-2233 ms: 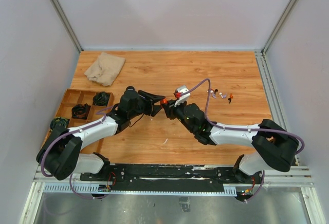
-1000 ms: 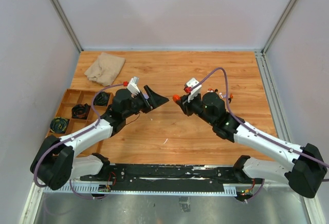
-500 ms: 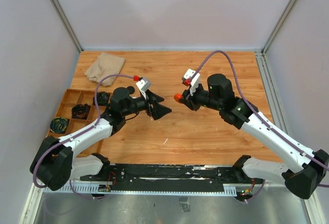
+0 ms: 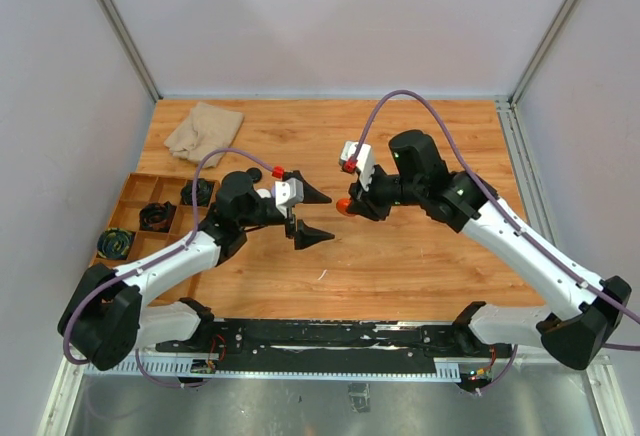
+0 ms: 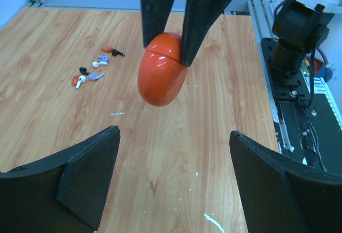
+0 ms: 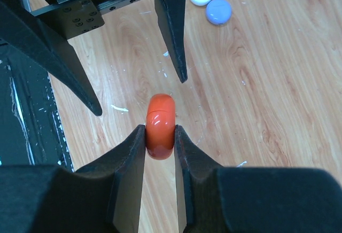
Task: Insert the wireless bluetooth earbuds into the charging case
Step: Open the charging case.
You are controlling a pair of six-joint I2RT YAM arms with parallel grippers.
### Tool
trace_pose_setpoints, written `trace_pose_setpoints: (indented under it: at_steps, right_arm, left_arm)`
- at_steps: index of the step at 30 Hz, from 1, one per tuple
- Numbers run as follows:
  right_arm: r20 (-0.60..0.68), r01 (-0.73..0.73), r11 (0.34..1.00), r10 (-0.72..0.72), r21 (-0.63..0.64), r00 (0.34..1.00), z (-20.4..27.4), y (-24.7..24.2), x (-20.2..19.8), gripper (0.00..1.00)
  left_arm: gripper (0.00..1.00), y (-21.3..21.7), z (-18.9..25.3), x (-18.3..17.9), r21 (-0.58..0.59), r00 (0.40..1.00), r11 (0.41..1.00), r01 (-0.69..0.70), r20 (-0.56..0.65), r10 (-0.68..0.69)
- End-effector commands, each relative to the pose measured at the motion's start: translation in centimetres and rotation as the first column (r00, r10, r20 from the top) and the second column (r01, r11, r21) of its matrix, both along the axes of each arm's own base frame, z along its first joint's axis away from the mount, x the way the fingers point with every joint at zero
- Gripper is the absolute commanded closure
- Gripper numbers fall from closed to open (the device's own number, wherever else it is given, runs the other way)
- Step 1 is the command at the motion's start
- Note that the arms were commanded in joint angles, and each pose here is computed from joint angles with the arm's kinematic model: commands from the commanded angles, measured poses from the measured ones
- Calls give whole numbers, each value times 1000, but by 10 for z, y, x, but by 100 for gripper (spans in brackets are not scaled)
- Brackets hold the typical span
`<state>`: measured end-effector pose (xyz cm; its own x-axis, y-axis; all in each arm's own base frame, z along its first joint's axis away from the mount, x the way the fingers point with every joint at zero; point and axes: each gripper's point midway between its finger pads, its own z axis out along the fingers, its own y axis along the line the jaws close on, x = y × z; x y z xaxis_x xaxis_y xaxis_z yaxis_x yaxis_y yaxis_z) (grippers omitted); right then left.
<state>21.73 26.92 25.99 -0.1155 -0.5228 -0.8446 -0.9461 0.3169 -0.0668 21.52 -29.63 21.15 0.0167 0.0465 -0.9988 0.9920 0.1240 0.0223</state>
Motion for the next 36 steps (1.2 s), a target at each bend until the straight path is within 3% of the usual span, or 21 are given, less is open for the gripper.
trace_pose_setpoints:
  at_steps: [1, 5, 11, 17, 28, 36]
  right_arm:
    - [-25, -64, 998, 63, -23, 998, 2, 1, -5, 99]
    - [-43, -115, 993, 114, -9, 993, 3, 8, -9, 99]
    - [-44, -168, 986, 168, 6, 985, 4, 15, -12, 99]
    - [-25, -200, 979, 201, 26, 979, 8, 21, -14, 99]
    - [36, -233, 972, 233, -14, 972, 9, 26, -17, 99]
    - [39, -237, 970, 239, -48, 970, 5, 28, -16, 99]
  left_arm:
    - [15, -8, 14, -10, -16, 985, 995, 96, 143, -93]
    - [31, -10, 19, -13, -30, 982, 993, 114, 153, -108]
    - [47, -13, 30, -18, -72, 981, 987, 146, 137, -135]
    - [50, -14, 28, -21, -77, 984, 984, 161, 94, -154]
    - [64, -18, 31, -29, -84, 976, 972, 218, 8, -218]
    - [64, -19, 30, -31, -84, 971, 968, 236, -21, -239]
